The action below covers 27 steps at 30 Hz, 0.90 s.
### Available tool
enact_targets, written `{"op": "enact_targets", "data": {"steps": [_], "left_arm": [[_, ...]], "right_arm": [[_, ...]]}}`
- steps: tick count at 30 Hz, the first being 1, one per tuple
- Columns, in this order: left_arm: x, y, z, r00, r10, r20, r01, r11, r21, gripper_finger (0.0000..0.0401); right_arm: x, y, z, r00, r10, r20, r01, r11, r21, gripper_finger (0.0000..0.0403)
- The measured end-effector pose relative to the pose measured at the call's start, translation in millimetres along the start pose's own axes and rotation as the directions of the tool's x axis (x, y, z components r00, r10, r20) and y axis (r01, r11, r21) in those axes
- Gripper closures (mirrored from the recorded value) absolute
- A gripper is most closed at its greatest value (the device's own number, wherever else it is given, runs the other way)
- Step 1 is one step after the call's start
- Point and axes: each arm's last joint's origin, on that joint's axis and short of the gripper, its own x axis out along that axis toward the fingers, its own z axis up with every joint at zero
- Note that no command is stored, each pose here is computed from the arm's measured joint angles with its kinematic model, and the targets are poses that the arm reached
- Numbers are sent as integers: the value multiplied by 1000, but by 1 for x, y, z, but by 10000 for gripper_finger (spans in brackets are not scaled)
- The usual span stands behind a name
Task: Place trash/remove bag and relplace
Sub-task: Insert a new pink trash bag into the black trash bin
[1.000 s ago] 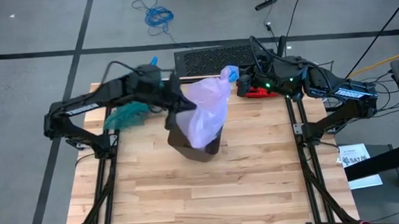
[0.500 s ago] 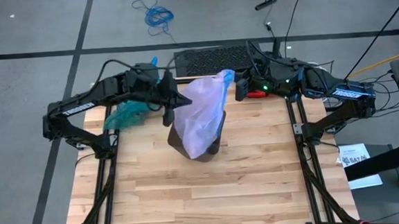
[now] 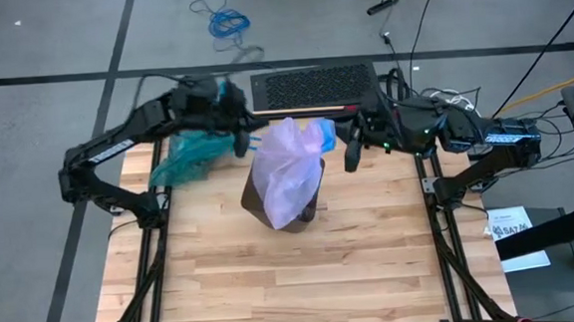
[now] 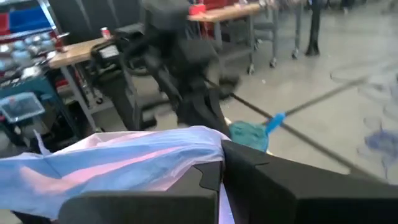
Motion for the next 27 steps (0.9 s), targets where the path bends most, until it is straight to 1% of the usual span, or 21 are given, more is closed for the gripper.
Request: {"op": "enact_targets", "data": {"steps": [2,3,7,10,16,20,23,24,25,27], "left_arm": [[11,-1,-3,998,-49,-30,48,999,-16,401],[14,-1,-4,998,-55,-39,54,998,-21,401],[13,1,2,999,-43,19,43,999,-3,401],[6,4,7,999,-28,46,28,1000,-3,401],[-15,2,16,994,-19,108,19,1000,1,401],[-31,-2,22,988,-33,153,31,999,15,401],[-41,-7,25,981,-96,171,92,995,31,401],[-44,-9,26,975,-133,176,128,991,42,401],[-47,-11,26,966,-189,175,181,982,58,401],[-51,-17,25,935,-318,154,303,946,112,401]], "right_arm": [[-2,4,1,1000,17,19,-16,998,-53,403],[-2,5,3,999,23,35,-20,997,-79,403],[-3,7,9,995,34,98,-16,983,-183,403],[-3,6,11,994,33,109,-4,965,-261,403],[-2,6,10,994,31,104,5,942,-335,403],[1,-2,15,991,-17,136,68,921,-383,403],[4,-9,18,987,-50,153,108,910,-401,403],[5,-12,19,986,-62,155,121,906,-406,403],[6,-14,20,985,-72,158,132,903,-409,403],[8,-19,21,982,-90,164,150,901,-408,403]]}}
